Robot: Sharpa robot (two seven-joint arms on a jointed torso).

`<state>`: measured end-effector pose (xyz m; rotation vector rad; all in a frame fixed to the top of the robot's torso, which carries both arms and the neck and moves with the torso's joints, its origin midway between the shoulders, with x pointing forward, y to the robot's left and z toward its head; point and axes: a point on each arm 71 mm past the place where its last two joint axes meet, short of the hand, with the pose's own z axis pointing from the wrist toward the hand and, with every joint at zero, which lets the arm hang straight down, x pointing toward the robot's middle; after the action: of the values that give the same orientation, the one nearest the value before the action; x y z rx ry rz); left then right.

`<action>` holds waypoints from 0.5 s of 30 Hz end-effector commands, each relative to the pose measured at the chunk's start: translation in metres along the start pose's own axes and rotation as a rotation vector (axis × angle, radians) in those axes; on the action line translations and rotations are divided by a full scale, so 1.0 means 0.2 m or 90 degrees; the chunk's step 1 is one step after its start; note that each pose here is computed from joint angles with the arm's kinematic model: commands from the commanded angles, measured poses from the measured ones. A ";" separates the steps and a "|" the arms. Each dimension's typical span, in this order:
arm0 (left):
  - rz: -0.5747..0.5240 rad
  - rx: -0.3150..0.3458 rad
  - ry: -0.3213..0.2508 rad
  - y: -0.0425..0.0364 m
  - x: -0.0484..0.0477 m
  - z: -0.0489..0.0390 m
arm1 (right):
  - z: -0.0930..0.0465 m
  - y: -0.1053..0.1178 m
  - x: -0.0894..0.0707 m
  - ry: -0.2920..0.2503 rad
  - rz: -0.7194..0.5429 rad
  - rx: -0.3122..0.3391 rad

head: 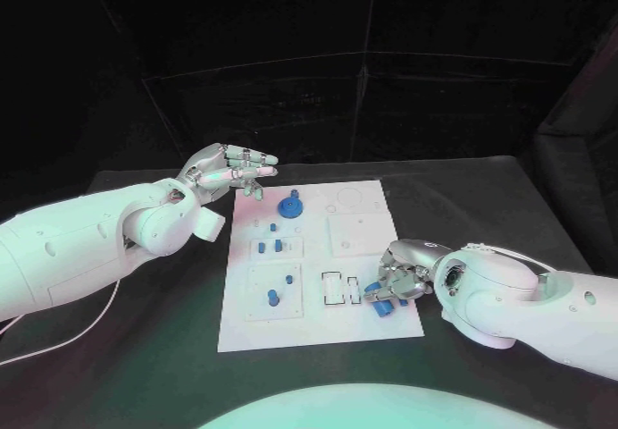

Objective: Assemble the parts on the task board

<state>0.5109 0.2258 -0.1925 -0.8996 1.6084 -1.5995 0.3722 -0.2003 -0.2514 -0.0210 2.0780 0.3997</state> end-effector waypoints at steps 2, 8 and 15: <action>-0.007 -0.001 0.010 -0.003 0.006 0.000 | 0.00 -0.02 0.05 0.027 -0.032 0.022; -0.007 -0.002 0.010 -0.002 0.004 -0.002 | -0.01 0.01 0.03 -0.004 -0.004 0.013; -0.007 -0.002 0.011 -0.001 0.004 -0.003 | -0.03 0.04 0.01 -0.046 0.074 -0.014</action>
<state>0.5104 0.2265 -0.1933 -0.9019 1.6175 -1.6000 0.3642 -0.1954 -0.2516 0.0168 2.0461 0.4334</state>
